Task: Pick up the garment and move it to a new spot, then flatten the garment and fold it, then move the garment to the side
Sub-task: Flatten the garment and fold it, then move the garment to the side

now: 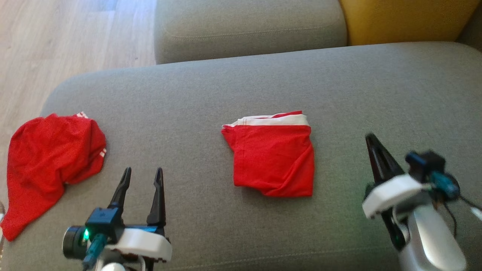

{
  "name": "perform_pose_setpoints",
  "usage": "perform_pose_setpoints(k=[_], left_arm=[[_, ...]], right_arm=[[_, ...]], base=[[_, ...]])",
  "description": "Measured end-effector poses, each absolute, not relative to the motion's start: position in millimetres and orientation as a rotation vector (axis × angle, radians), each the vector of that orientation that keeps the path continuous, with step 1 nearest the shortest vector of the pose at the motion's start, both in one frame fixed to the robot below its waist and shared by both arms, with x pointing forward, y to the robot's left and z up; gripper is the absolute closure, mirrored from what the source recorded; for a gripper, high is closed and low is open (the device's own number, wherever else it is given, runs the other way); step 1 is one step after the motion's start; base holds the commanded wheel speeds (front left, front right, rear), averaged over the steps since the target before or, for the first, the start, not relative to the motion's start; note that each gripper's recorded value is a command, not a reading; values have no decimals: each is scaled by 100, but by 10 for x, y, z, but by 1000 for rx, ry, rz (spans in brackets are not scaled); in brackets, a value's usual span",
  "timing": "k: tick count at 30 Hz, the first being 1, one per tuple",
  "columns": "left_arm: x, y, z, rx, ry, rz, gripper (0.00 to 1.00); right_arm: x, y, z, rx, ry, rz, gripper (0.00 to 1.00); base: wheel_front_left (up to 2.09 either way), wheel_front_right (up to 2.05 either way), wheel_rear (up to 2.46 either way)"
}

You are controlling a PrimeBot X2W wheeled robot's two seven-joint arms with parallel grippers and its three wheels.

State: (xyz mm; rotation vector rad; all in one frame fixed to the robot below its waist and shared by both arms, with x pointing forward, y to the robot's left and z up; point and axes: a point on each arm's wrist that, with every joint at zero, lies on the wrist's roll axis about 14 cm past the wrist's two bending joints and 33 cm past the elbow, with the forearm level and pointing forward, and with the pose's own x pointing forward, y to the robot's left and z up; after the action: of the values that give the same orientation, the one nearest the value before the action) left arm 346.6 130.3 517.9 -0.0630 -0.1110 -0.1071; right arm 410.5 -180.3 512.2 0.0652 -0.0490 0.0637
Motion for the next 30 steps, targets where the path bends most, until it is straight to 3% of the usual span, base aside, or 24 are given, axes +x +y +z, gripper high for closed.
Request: perform_pose_setpoints(k=[6, 8, 30], left_arm=[[3421, 1251, 5099, -64, -86, -123, 0], [3411, 1234, 5081, -64, -80, -129, 0], [3357, 1286, 5018, -64, -62, -112, 0]], right_arm=[[3835, -1945, 4878, 89, 4, 16, 98], [3791, -1961, 4858, 91, 6, 9, 0], [3816, -1821, 4814, 129, 21, 43, 0]], base=[[0, 0, 0], [0, 0, 0], [0, 0, 0]])
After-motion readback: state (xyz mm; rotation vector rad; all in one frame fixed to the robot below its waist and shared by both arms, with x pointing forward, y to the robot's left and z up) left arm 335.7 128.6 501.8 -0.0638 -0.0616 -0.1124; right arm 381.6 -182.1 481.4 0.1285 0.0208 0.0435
